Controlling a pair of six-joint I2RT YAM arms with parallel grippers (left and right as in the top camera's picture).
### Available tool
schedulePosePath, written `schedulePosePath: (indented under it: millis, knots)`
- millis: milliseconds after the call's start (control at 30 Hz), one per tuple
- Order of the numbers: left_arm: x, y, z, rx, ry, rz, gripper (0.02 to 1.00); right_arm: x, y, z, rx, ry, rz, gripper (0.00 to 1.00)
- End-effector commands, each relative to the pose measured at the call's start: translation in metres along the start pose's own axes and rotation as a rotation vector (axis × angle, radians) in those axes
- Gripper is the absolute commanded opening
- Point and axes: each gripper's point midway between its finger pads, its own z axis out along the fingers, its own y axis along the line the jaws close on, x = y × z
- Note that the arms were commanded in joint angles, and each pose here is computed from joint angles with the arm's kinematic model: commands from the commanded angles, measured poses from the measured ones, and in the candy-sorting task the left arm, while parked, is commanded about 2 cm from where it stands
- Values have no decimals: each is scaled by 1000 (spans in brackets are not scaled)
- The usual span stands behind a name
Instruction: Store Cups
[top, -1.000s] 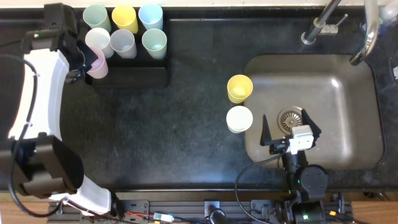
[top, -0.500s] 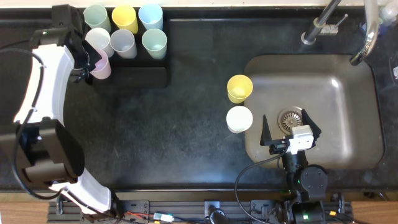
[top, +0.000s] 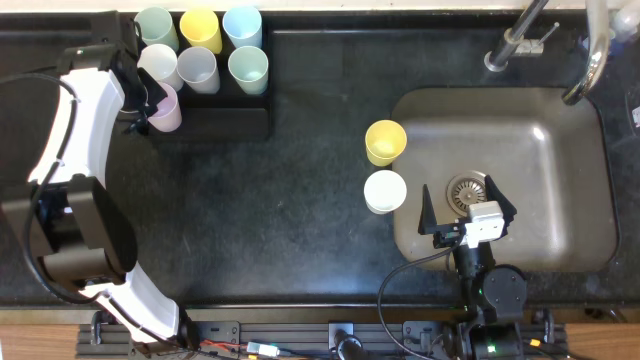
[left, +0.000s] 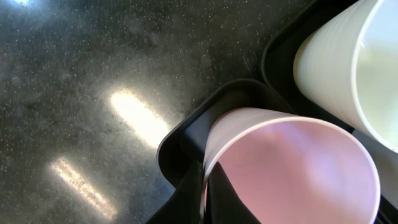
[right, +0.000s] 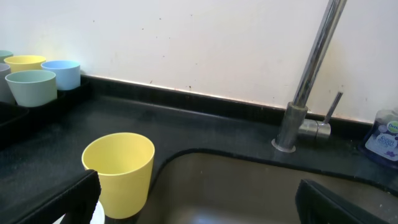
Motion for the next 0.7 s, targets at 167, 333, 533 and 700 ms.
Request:
schedulePosePath:
  millis: [167,333,533,700]
  knots:
    - [-6,1,-6,12,-31,-19,209,3,1,0,-2,-3,0,996]
    - [-9,12,-32,28,-94,-103,292,3,1,0,-1,-3,0,998]
    - [-26,15,-95,156,-241,-230,535,3,1,0,-1,-3,0,996]
    - [-29,-15,-173,393,-374,-139,809,3,1,0,-1,-3,0,998]
